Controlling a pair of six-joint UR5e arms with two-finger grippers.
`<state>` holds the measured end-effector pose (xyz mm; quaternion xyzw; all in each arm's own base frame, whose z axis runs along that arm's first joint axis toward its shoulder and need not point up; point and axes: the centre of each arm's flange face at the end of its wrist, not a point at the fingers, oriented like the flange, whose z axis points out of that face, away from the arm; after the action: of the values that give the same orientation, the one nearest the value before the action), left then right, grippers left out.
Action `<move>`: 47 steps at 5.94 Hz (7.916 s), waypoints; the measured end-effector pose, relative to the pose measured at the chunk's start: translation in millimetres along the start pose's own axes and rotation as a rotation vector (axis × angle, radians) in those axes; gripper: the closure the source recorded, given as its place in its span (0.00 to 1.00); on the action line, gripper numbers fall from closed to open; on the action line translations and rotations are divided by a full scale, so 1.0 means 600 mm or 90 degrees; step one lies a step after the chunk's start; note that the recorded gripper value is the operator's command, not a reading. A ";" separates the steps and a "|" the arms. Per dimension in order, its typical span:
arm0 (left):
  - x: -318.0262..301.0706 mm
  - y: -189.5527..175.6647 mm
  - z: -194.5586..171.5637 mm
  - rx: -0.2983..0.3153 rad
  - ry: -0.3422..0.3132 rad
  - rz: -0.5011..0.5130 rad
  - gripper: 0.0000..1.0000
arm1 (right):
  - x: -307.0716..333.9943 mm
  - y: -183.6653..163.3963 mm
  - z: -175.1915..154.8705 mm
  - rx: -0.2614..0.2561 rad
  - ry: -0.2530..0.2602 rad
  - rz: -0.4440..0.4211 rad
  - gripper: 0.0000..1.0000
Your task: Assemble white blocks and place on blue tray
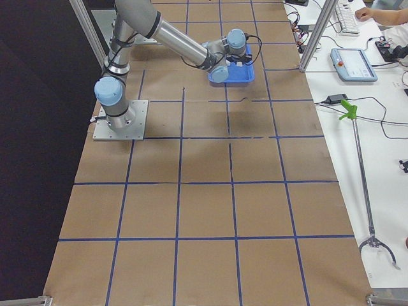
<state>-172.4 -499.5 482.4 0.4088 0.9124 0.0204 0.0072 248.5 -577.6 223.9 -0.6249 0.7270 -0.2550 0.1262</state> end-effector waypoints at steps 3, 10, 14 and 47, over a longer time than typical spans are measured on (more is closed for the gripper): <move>-0.037 0.053 -0.036 0.021 -0.021 -0.340 0.01 | -0.052 0.011 0.082 -0.009 -0.032 -0.011 0.71; -0.015 0.047 -0.062 0.067 0.023 -0.589 0.01 | -0.073 -0.008 0.110 -0.001 -0.041 -0.013 0.70; -0.014 0.046 -0.063 0.072 0.022 -0.592 0.01 | -0.076 -0.008 0.113 -0.001 -0.045 -0.011 0.70; -0.015 0.049 -0.068 0.079 0.022 -0.589 0.01 | -0.010 -0.059 -0.519 -0.368 0.148 0.872 0.00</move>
<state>-146.0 -487.9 524.4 -0.0418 0.9983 -0.0329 -0.0240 123.2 -508.6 502.8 -0.0101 0.9997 0.0172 0.0104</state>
